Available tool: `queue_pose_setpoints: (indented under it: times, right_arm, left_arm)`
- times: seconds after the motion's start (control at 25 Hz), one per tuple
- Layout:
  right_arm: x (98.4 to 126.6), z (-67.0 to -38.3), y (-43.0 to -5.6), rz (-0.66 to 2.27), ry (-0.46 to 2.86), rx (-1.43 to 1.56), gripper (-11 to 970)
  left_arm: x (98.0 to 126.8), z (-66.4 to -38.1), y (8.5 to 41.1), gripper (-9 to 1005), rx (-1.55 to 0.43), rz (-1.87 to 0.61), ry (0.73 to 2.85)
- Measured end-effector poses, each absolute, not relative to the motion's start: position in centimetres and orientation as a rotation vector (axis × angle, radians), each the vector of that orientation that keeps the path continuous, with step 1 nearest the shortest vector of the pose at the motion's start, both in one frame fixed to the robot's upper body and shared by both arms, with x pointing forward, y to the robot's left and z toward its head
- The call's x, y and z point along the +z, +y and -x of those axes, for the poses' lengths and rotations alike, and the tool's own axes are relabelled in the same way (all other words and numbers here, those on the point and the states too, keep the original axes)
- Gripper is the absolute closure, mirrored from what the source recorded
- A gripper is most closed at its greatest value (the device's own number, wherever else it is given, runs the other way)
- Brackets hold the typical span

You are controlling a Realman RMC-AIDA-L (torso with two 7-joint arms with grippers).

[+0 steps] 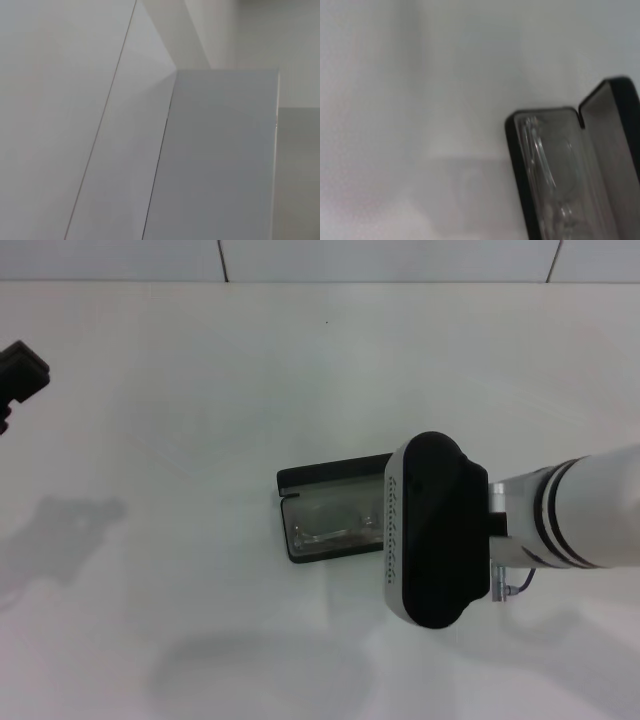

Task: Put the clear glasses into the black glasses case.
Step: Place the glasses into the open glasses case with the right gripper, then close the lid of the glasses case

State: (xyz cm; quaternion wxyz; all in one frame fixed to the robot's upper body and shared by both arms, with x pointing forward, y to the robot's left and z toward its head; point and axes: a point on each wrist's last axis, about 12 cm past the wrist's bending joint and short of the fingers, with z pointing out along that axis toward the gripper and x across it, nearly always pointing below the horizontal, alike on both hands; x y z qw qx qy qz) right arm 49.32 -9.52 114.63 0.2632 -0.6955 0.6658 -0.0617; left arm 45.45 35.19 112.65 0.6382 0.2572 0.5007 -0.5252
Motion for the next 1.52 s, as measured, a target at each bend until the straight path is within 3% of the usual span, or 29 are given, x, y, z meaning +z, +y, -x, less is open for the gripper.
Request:
queue_pose_setpoints:
  times: [0.28, 0.6, 0.88, 0.96, 1.12, 1.32, 1.52]
  right_arm:
    - [116.5, -48.4, -9.6, 1.821, 1.812, -0.037, 957]
    - [120.1, -47.9, -14.8, 1.648, 1.902, 0.264, 955]
    - [124.0, -47.8, -26.7, 1.343, 1.858, 0.709, 953]
    - [124.7, -46.8, -30.8, 1.199, 1.768, 0.834, 953]
    - [125.4, -43.8, -37.4, 0.967, 1.665, 0.839, 952]
    - [124.0, -42.1, -39.9, 0.867, 1.651, 0.781, 877]
    - [122.1, -40.7, -41.7, 0.826, 1.622, 0.749, 683]
  left_arm:
    - [113.0, -45.8, 35.1, 934, -1.214, -0.595, 1.142]
    - [113.9, -48.8, 33.7, 934, -1.272, -0.614, 1.180]
    - [114.7, -52.9, 29.7, 893, -1.342, -0.712, 1.274]
    - [114.6, -54.1, 27.9, 747, -1.344, -0.744, 1.312]
    - [113.8, -55.8, 23.8, 758, -1.337, -0.840, 1.413]
    - [111.7, -56.2, 20.7, 762, -1.293, -0.911, 1.541]
    - [110.1, -56.9, 17.7, 762, -1.215, -1.001, 1.640]
